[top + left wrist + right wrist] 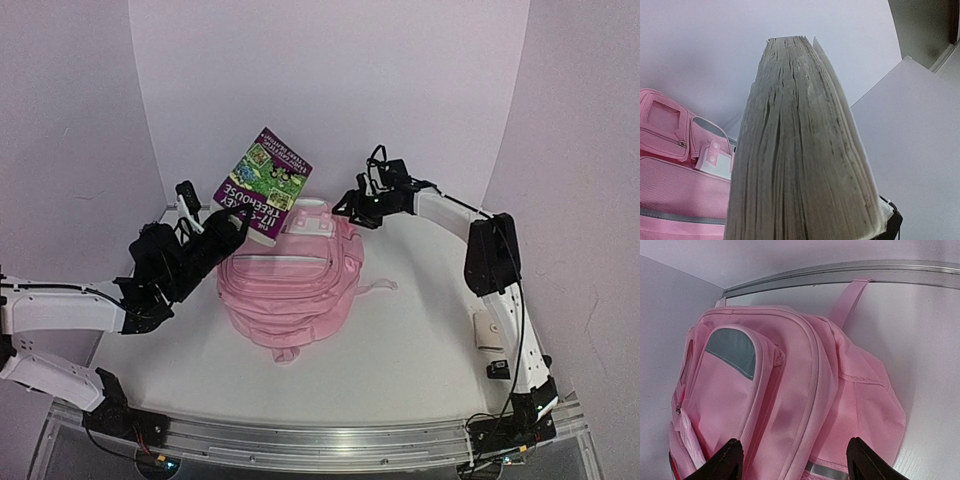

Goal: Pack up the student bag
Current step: Adjust the student bag at the center of the board.

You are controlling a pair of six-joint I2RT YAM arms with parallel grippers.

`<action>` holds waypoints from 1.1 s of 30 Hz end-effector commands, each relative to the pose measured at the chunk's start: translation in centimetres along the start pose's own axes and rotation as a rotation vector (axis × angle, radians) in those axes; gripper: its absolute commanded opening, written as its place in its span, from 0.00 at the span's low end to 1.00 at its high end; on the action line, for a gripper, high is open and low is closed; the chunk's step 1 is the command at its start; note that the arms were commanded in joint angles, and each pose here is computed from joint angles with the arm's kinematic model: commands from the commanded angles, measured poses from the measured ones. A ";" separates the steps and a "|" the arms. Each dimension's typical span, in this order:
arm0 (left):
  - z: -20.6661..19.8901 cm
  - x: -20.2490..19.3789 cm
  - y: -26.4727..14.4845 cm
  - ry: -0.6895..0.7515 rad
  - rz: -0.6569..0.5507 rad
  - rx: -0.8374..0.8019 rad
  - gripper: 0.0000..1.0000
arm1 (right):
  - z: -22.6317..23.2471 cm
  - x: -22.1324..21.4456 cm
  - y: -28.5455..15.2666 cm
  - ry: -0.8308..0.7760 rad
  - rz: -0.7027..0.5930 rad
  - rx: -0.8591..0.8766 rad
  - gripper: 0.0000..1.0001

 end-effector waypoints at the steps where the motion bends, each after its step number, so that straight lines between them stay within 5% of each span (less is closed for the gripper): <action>1: -3.6 3.4 -1.0 -0.041 -0.109 -0.115 0.00 | -0.1 0.0 2.1 0.019 -0.017 0.001 0.69; 10: -3.2 3.7 -1.5 -0.043 -0.115 -0.093 0.00 | 0.0 -0.9 4.0 0.133 -0.007 0.099 0.49; 16: -3.1 3.4 -1.2 -0.037 -0.102 -0.085 0.00 | 0.7 0.0 3.1 0.175 -0.022 0.155 0.01; 26: -1.7 1.9 -0.8 -0.038 -0.045 -0.032 0.00 | -7.9 6.2 -7.3 0.319 -0.231 -0.058 0.00; 33: -0.5 0.7 -1.2 -0.038 0.031 0.025 0.00 | -12.3 4.3 -13.6 0.398 -0.297 -0.209 0.00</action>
Point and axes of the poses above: each gripper's point midway between its finger pads, its own y axis out along the fingers, its own z axis along the line the jaws close on, x = y × z, the point moved 2 cm from there along -y, back along the fingers, and after that the axes turned 7 degrees about -y, right-handed, at the moved point
